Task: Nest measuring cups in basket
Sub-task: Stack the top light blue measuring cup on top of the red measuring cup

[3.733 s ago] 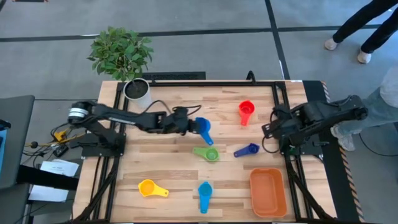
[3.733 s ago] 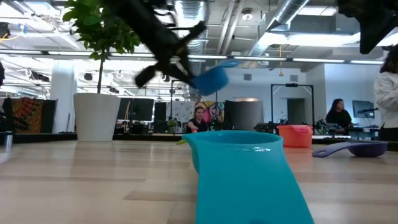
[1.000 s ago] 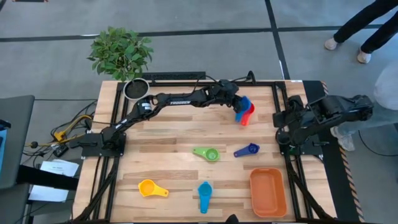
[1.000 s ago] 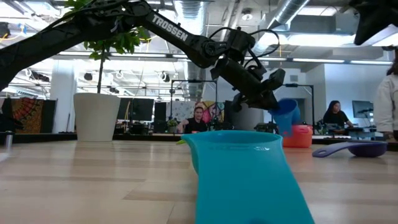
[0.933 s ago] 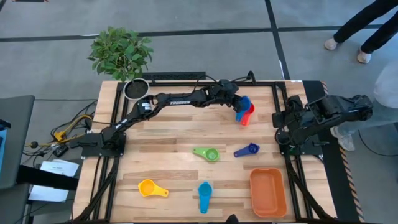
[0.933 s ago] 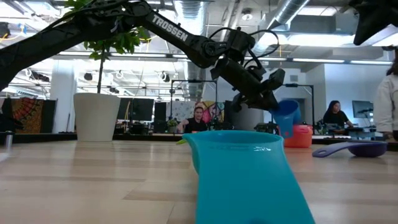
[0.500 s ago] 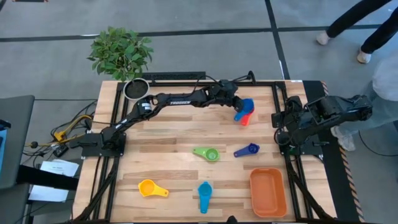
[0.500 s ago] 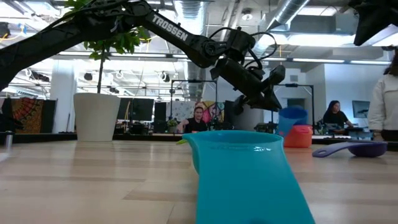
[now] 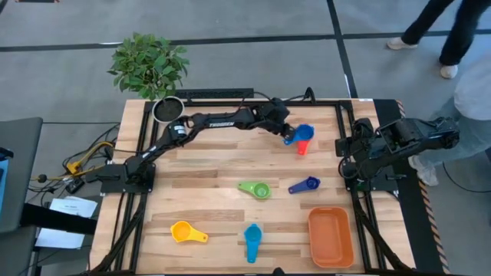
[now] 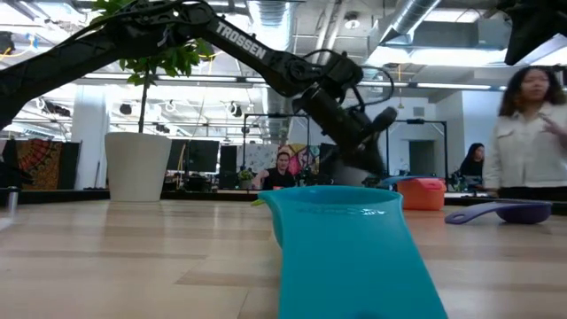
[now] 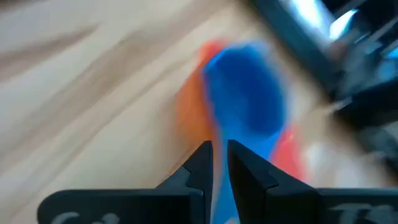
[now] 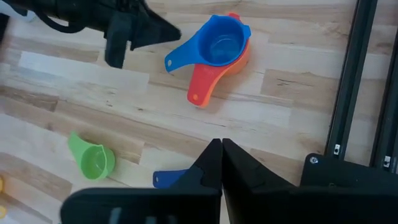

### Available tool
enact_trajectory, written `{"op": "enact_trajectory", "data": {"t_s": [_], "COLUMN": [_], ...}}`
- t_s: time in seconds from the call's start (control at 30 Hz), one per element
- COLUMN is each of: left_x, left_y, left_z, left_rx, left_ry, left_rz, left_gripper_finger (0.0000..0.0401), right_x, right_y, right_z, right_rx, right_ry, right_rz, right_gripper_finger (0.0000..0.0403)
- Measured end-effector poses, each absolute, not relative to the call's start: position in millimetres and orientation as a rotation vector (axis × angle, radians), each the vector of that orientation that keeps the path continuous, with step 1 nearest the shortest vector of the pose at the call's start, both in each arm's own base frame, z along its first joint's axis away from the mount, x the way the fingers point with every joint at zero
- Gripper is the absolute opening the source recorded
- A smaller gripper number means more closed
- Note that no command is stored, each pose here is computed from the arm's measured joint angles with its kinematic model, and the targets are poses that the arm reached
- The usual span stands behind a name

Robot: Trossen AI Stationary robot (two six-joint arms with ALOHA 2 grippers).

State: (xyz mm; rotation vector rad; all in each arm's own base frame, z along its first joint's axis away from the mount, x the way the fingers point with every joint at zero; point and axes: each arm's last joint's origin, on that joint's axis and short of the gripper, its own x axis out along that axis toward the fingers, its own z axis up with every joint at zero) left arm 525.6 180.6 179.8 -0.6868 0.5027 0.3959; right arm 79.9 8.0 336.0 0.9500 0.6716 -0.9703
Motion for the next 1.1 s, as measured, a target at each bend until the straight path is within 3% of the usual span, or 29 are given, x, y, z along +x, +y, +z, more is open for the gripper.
{"op": "enact_trajectory", "data": {"t_s": [0.3, 0.9, 1.1], "left_x": [517, 540, 538], "left_y": [182, 122, 120], "left_z": [181, 184, 186], "left_rx": [-0.592, -0.551, -0.582], "left_ry": [0.589, 0.566, 0.586], "left_rz": [0.468, 0.230, 0.246], "left_gripper_finger": [0.0008, 0.0000, 0.0000], "right_x": [80, 80, 80], "right_y": [8, 8, 8], "right_z": [336, 336, 336], "right_rx": [0.947, 0.945, 0.940], "right_ry": [0.674, 0.673, 0.665], "right_rz": [-0.972, -0.972, -0.976], "right_gripper_finger": [0.0023, 0.0021, 0.0028]}}
